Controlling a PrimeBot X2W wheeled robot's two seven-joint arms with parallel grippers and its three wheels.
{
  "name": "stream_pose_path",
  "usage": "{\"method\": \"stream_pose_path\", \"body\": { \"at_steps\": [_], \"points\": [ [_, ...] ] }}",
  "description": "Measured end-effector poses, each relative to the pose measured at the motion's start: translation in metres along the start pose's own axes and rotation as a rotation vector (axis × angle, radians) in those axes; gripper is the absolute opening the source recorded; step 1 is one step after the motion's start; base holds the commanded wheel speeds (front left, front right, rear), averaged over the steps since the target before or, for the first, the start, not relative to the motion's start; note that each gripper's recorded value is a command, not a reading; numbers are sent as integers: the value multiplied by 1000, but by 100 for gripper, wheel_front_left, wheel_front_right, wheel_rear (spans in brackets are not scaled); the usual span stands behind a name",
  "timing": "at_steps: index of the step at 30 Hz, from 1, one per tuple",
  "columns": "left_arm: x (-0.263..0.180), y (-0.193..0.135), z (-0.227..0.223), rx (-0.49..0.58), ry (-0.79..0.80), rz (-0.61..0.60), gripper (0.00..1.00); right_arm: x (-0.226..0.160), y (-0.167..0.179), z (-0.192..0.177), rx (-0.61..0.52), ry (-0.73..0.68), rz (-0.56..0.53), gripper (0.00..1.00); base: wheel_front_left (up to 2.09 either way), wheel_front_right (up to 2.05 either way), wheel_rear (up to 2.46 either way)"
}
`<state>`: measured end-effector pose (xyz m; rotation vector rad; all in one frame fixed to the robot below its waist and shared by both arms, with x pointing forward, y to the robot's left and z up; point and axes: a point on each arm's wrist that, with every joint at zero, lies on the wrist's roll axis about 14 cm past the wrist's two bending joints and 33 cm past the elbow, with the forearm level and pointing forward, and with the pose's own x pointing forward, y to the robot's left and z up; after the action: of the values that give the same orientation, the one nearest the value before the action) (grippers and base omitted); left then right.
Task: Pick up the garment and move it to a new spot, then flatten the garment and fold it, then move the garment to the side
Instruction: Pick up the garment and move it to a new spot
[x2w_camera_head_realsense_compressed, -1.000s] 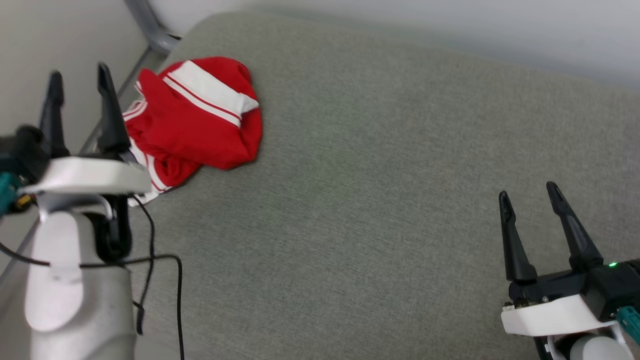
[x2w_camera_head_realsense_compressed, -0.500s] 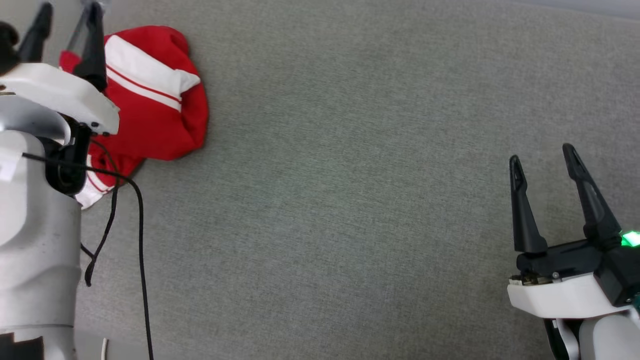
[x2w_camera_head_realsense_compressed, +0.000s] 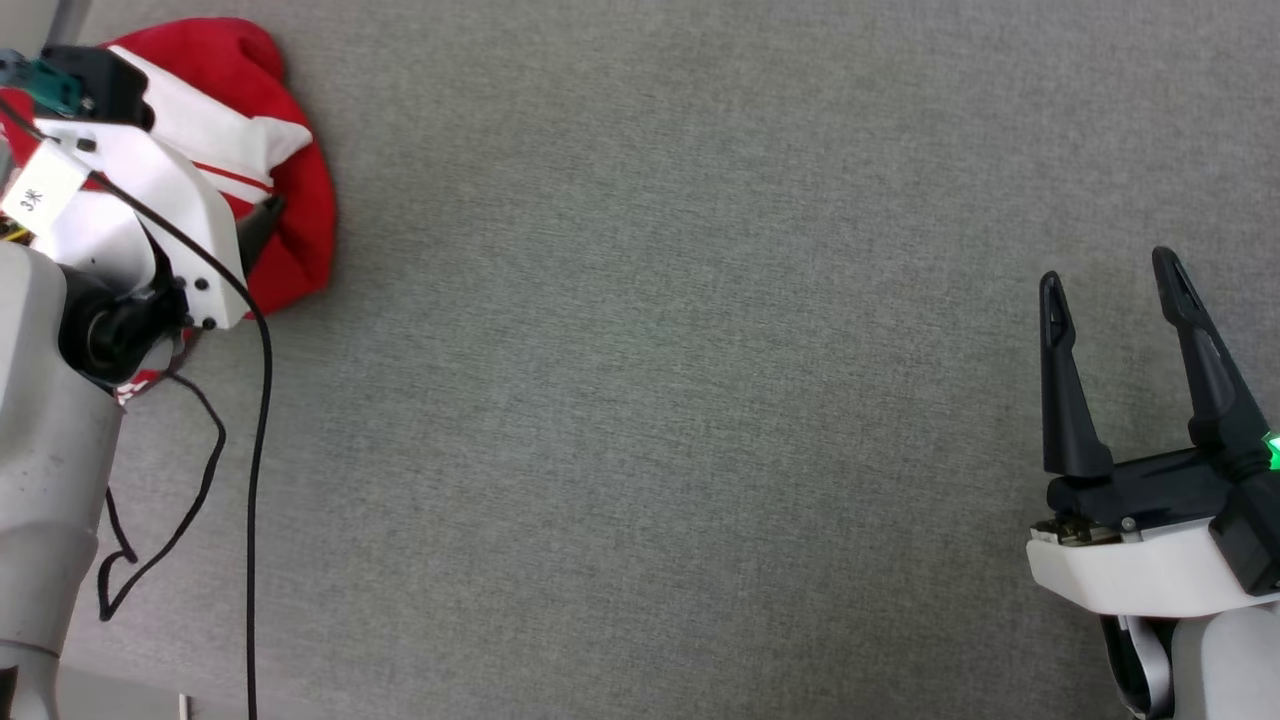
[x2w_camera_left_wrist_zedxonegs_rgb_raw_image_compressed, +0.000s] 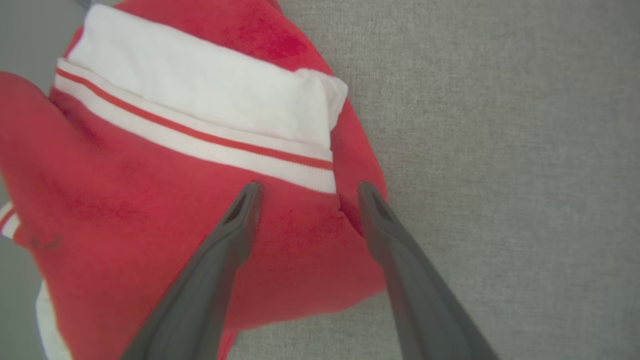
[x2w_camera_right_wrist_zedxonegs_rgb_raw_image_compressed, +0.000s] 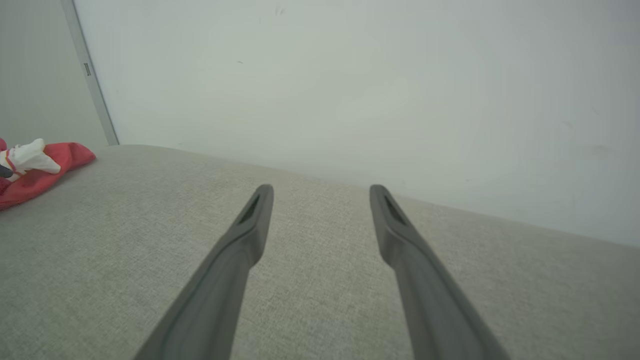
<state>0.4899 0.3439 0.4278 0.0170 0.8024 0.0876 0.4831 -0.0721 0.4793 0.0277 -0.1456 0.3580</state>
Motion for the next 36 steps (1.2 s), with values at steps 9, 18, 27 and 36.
{"method": "stream_pose_path", "body": {
  "at_steps": [9, 18, 27, 36],
  "points": [
    [24, -12, -61, 93, 357, -28, 100, -3, -19, -15, -14, 33, -47, 100, 0, 0, 0],
    [21, -14, -28, 135, 150, -39, 0, -5, -22, -5, -4, 16, -59, 100, 0, 0, 0],
    [-33, -24, 60, 277, -210, -47, 0, -10, -12, 31, 26, -50, -45, 100, 0, 0, 0],
    [-78, -97, 124, 450, -475, -172, 0, -30, -21, 56, 38, -83, -85, 100, 0, 0, 0]
  ]
}}
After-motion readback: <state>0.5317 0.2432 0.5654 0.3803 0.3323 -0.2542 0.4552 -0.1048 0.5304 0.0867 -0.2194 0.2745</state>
